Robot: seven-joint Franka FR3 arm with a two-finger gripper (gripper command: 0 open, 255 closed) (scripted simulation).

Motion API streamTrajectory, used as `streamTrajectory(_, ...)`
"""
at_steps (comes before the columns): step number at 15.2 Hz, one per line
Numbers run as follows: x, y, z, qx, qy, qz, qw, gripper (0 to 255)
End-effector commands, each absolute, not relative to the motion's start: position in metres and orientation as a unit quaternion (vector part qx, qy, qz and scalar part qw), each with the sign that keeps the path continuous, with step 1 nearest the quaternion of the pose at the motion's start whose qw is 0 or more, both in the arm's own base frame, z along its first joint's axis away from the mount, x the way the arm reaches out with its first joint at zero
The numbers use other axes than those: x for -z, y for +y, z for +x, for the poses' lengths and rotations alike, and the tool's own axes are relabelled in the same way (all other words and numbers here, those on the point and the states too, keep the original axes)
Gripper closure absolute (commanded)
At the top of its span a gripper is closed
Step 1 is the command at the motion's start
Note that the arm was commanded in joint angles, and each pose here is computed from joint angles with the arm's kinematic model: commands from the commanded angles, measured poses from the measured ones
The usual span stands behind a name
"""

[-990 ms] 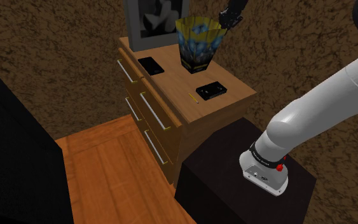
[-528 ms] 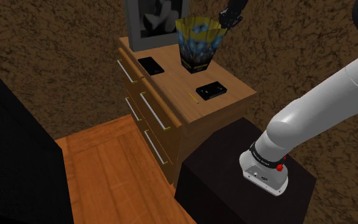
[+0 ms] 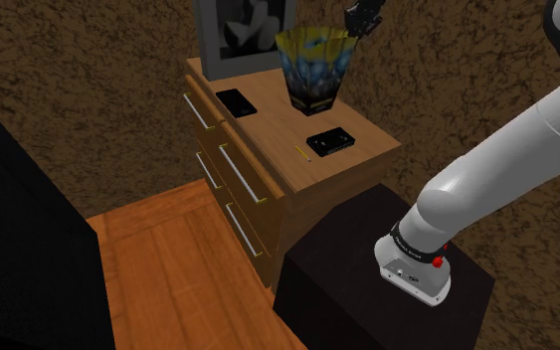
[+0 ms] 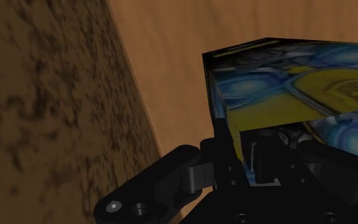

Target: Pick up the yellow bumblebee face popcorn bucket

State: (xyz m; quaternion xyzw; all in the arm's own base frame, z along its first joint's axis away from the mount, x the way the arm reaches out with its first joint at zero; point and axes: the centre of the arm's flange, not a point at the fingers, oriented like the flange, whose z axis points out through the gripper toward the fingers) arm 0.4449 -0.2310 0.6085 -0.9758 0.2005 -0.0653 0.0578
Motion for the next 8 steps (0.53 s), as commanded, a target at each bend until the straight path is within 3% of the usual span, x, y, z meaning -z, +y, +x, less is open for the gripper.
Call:
streamTrajectory(1, -0.631, -0.237, 0.443, 0.079, 0.206, -0.974, 0.055, 255)
streamTrajectory(8, -0.658, -0.237, 0.443, 0.079, 0.206, -0.974, 0.055, 255)
